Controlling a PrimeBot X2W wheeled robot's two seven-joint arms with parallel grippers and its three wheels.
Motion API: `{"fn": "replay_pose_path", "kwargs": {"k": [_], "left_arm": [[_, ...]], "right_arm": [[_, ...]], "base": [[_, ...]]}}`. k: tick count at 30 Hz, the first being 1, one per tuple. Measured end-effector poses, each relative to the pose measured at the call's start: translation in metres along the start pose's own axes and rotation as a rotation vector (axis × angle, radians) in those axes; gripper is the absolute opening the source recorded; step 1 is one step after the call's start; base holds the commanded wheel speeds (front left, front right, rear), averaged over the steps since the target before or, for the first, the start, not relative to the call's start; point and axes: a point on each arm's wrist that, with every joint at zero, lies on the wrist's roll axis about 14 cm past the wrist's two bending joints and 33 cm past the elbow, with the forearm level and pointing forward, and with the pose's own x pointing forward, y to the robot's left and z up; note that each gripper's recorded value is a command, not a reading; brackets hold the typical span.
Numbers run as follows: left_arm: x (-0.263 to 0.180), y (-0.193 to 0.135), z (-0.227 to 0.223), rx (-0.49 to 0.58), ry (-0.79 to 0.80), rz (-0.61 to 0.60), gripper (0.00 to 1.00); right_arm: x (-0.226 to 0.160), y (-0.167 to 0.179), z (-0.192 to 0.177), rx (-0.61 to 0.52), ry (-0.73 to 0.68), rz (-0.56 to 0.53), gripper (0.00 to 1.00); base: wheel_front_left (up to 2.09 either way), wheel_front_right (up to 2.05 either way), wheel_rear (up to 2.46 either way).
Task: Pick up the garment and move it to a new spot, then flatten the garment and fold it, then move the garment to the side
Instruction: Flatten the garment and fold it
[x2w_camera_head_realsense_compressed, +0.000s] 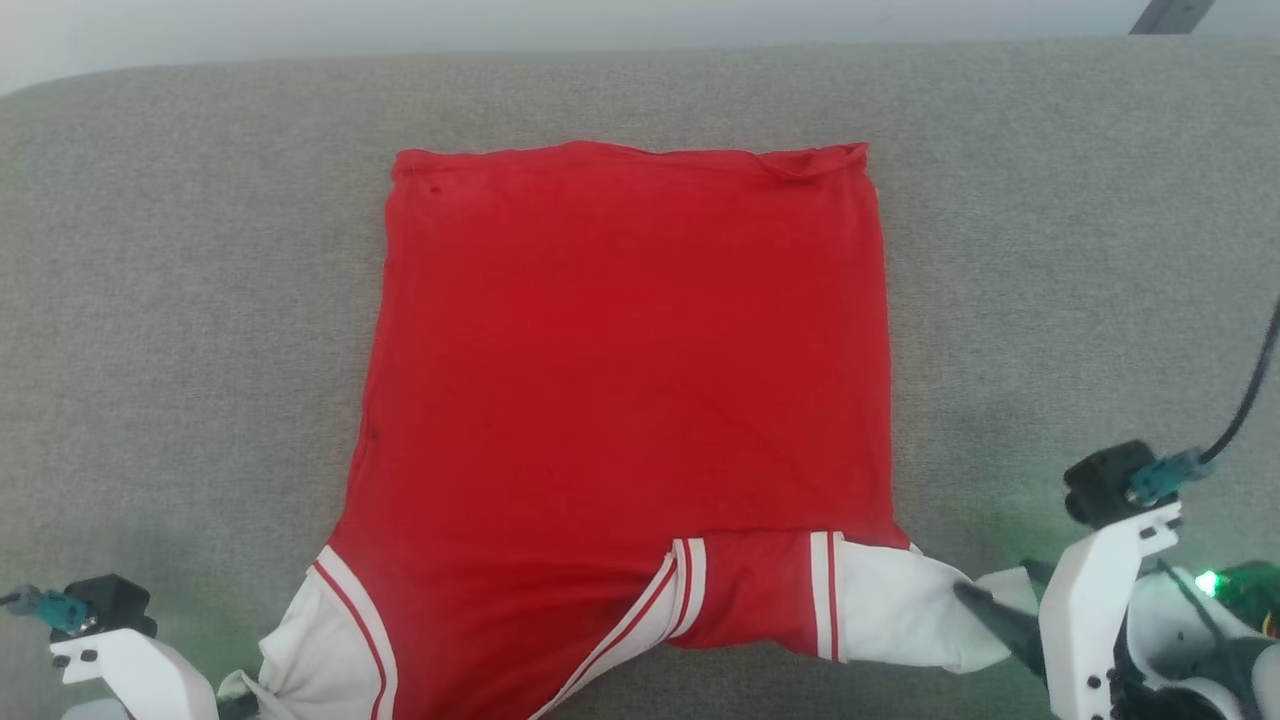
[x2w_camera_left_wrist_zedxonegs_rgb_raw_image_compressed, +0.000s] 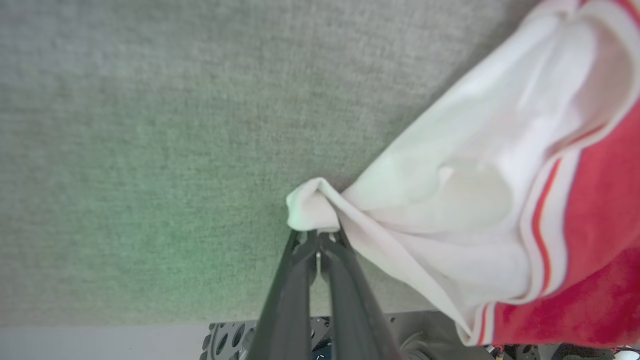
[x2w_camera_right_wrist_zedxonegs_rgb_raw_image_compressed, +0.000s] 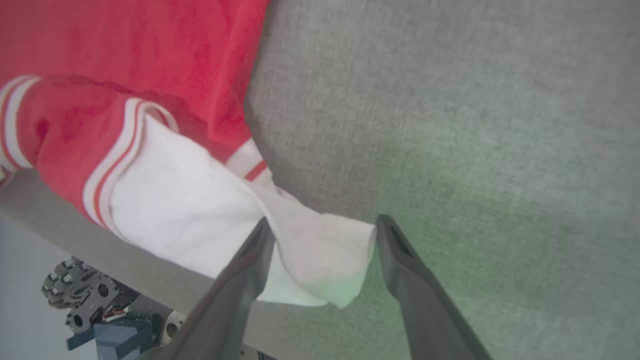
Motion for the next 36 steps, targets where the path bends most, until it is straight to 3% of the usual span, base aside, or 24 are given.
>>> {"fn": "replay_pose_path", "kwargs": {"k": [6, 13, 20, 28, 36], "left_arm": [[0.003, -0.008, 0.019, 0.011, -0.051, -0.024, 0.00], [0.004, -0.017, 0.034, 0.020, -0.090, -0.050, 0.00], [0.005, -0.023, 0.044, 0.038, -0.116, -0.072, 0.00], [0.006, -0.023, 0.047, 0.033, -0.129, -0.090, 0.00], [0.010, -0.019, 0.046, 0.007, -0.132, -0.102, 0.00]], "right_arm": [[-0.016, -0.002, 0.035, 0.005, -0.157, -0.027, 1.00], [-0.029, -0.009, 0.106, 0.006, -0.415, -0.092, 1.00], [-0.010, -0.016, 0.172, 0.023, -0.529, -0.121, 1.00], [0.042, -0.025, 0.215, 0.056, -0.444, -0.129, 1.00], [0.102, -0.024, 0.221, 0.086, -0.223, -0.131, 1.00]], "base": [[0.00, 0.00, 0.00], [0.00, 0.00, 0.00], [0.00, 0.00, 0.00], [0.00, 0.00, 0.00], [0.00, 0.00, 0.00]]}}
